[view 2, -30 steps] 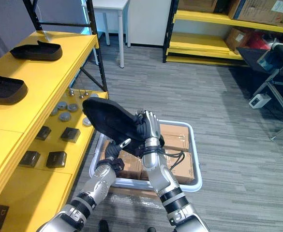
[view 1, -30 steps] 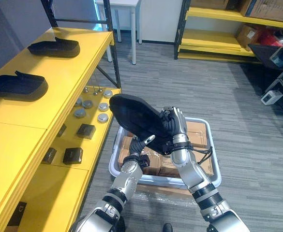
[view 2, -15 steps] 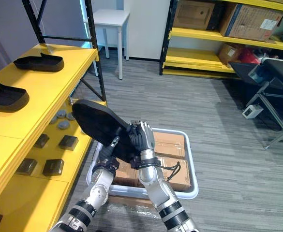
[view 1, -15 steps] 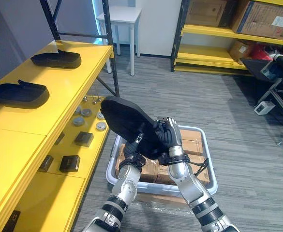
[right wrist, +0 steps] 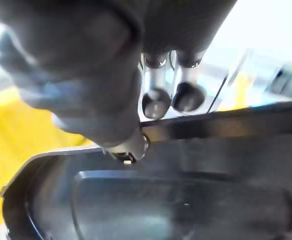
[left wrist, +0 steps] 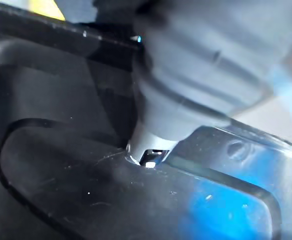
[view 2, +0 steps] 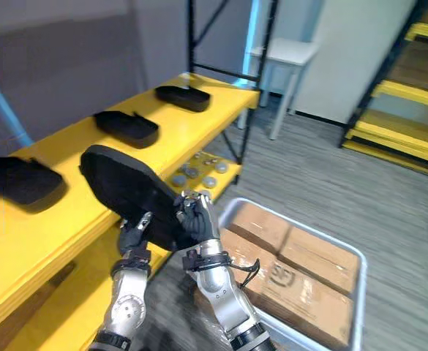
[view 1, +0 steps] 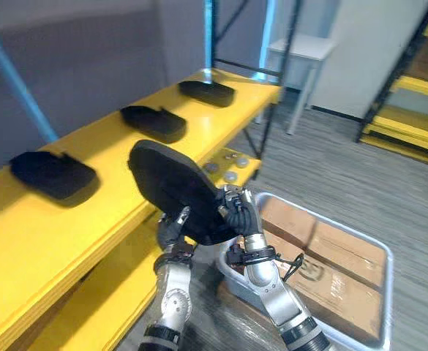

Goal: Walk over and take plastic housings, then place them on the shelf

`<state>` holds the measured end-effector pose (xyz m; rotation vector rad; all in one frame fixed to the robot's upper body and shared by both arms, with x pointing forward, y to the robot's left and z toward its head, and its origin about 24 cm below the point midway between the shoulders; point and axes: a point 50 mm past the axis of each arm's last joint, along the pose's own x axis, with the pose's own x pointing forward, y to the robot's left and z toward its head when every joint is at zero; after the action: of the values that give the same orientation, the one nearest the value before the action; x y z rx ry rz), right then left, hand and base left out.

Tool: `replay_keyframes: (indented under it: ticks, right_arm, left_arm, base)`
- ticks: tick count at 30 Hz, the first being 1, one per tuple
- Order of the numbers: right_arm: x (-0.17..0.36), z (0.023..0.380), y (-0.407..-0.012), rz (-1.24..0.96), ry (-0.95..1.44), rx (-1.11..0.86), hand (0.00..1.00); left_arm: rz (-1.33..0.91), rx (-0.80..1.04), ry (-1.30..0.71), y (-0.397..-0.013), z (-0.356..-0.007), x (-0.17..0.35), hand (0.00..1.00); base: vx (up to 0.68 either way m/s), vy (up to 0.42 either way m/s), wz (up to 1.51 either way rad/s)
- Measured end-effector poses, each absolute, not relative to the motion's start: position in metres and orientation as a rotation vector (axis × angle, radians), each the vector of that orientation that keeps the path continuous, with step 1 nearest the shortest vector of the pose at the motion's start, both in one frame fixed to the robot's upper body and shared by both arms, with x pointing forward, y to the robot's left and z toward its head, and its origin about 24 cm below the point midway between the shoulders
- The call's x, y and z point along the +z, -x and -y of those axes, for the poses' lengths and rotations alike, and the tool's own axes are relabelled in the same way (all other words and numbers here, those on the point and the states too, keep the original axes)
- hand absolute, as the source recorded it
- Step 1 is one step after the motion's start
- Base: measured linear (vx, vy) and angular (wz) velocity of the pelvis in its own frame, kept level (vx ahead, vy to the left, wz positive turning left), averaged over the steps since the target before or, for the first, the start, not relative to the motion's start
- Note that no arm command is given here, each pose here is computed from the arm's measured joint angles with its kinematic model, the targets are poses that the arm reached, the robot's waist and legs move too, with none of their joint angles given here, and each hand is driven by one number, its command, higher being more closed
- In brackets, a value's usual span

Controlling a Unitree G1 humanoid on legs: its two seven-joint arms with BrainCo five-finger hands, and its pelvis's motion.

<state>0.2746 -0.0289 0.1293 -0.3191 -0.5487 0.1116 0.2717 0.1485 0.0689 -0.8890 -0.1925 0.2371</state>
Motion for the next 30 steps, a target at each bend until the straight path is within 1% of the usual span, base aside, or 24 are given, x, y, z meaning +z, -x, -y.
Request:
replay_keyframes:
  ticks: [2, 3, 6, 8, 11, 12, 15, 17, 19, 21, 25, 30]
  right_arm:
    - [0.132, 0.027, -0.273, 0.560, 0.312, 0.129, 0.00]
    - [0.129, 0.029, -0.273, 0.548, 0.317, 0.133, 0.00]
    - [0.121, 0.041, -0.271, 0.509, 0.317, 0.107, 0.00]
    - [0.116, 0.047, -0.270, 0.492, 0.323, 0.095, 0.00]
    - [0.111, 0.061, -0.265, 0.460, 0.298, 0.059, 0.00]
    - [0.110, 0.065, -0.264, 0.454, 0.296, 0.043, 0.00]
    - [0.098, 0.099, -0.262, 0.381, 0.294, -0.100, 0.00]
    - [0.081, 0.151, -0.257, 0.258, 0.296, -0.340, 0.00]
    - [0.070, 0.176, -0.248, 0.196, 0.344, -0.422, 0.00]
    - [0.059, 0.180, -0.239, 0.146, 0.362, -0.422, 0.00]
    - [0.057, 0.179, -0.238, 0.137, 0.359, -0.406, 0.00]
    - [0.050, 0.184, -0.232, 0.103, 0.337, -0.398, 0.00]
  left_arm:
    - [0.256, 0.256, 0.789, -0.258, -0.162, 0.078, 1.00]
    - [0.283, 0.262, 0.702, -0.251, -0.168, 0.082, 1.00]
    - [0.328, 0.244, 0.542, -0.242, -0.170, 0.092, 1.00]
    - [0.378, 0.209, 0.389, -0.242, -0.173, 0.105, 1.00]
    - [0.405, 0.170, 0.304, -0.241, -0.169, 0.111, 1.00]
    - [0.413, 0.160, 0.304, -0.240, -0.168, 0.112, 1.00]
    - [0.452, 0.164, 0.303, -0.240, -0.169, 0.119, 1.00]
    - [0.475, 0.218, 0.263, -0.231, -0.186, 0.120, 1.00]
    - [0.469, 0.276, 0.266, -0.219, -0.197, 0.115, 1.00]
    - [0.475, 0.275, 0.294, -0.210, -0.198, 0.116, 1.00]
    - [0.482, 0.201, 0.359, -0.212, -0.181, 0.118, 1.00]
    - [0.491, 0.190, 0.421, -0.215, -0.174, 0.120, 1.00]
  base:
    - [0.25, 0.196, 0.86]
    - [0.27, 0.191, 0.93]
    - [0.22, 0.244, 1.07]
    - [0.21, 0.146, 1.40]
    - [0.25, -0.047, 1.26]
    - [0.21, -0.095, 1.34]
    - [0.21, -0.190, 1.34]
    - [0.18, -0.236, 0.96]
    - [0.16, -0.199, 0.30]
    - [0.19, -0.184, -0.04]
    - [0.12, -0.119, 0.43]
    - [0.11, 0.073, 0.87]
